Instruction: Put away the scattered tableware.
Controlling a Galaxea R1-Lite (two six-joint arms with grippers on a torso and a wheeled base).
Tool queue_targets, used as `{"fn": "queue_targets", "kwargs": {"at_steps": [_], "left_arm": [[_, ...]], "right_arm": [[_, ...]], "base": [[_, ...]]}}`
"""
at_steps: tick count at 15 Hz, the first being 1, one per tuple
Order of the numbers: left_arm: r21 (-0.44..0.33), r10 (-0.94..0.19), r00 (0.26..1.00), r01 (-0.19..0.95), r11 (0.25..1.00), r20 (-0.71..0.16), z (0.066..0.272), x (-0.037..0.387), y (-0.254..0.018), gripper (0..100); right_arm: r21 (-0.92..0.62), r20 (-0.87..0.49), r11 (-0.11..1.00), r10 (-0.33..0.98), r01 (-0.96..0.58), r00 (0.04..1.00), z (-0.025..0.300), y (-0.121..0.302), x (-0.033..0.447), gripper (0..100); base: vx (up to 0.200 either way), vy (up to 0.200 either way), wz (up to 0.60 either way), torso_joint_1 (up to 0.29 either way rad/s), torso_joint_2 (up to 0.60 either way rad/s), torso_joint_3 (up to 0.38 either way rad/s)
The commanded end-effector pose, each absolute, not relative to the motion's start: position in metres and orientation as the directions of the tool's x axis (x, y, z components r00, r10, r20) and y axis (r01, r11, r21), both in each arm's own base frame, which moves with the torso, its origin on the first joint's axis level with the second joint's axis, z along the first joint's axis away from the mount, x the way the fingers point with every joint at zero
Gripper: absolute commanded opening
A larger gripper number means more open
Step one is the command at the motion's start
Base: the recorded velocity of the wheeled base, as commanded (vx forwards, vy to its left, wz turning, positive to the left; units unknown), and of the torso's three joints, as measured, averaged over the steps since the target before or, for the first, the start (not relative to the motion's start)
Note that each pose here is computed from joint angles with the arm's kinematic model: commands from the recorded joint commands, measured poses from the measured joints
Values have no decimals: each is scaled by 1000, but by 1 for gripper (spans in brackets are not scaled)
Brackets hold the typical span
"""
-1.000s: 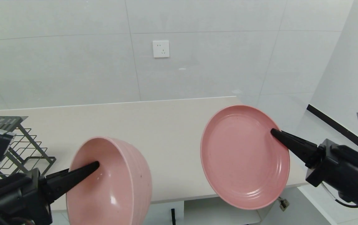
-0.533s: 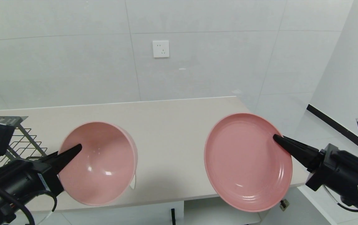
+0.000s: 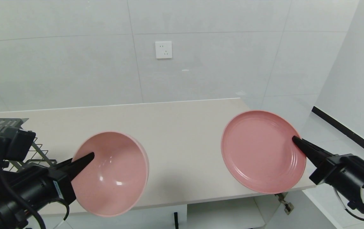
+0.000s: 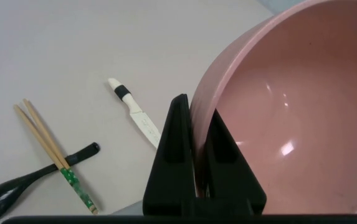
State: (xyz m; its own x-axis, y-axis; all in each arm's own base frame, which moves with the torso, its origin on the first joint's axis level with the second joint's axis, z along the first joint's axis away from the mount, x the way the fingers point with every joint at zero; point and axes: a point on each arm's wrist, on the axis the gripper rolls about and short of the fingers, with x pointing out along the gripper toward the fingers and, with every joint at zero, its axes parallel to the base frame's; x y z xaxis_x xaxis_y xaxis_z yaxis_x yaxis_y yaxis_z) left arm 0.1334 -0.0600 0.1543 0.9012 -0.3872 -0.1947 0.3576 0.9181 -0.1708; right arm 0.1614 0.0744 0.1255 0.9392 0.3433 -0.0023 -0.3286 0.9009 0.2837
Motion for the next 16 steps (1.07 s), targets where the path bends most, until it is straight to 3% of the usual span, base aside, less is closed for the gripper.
{"fn": "queue_targets", "kwargs": {"at_steps": [1,6,11,16], "left_arm": [[-172,-403,889,372,912,-219,150,133,-63,0],[-174,-410,891,380,909,-195,146,130,-62,0],[-174,-409,894,380,908,-182,147,130,-62,0],[-173,-408,892,379,909,-192,145,131,-62,0]], "right_arm": [[272,-57,911,337,-311,940,117,88,159,0],[269,-51,912,335,-310,941,118,91,156,0],[202,-49,938,297,-282,954,118,91,156,0],[177,-22,941,297,-289,954,123,90,152,0]], "base": [[0,0,0,0,0,0],[0,0,0,0,0,0],[-200,0,0,9,2,0],[0,0,0,0,0,0]]}}
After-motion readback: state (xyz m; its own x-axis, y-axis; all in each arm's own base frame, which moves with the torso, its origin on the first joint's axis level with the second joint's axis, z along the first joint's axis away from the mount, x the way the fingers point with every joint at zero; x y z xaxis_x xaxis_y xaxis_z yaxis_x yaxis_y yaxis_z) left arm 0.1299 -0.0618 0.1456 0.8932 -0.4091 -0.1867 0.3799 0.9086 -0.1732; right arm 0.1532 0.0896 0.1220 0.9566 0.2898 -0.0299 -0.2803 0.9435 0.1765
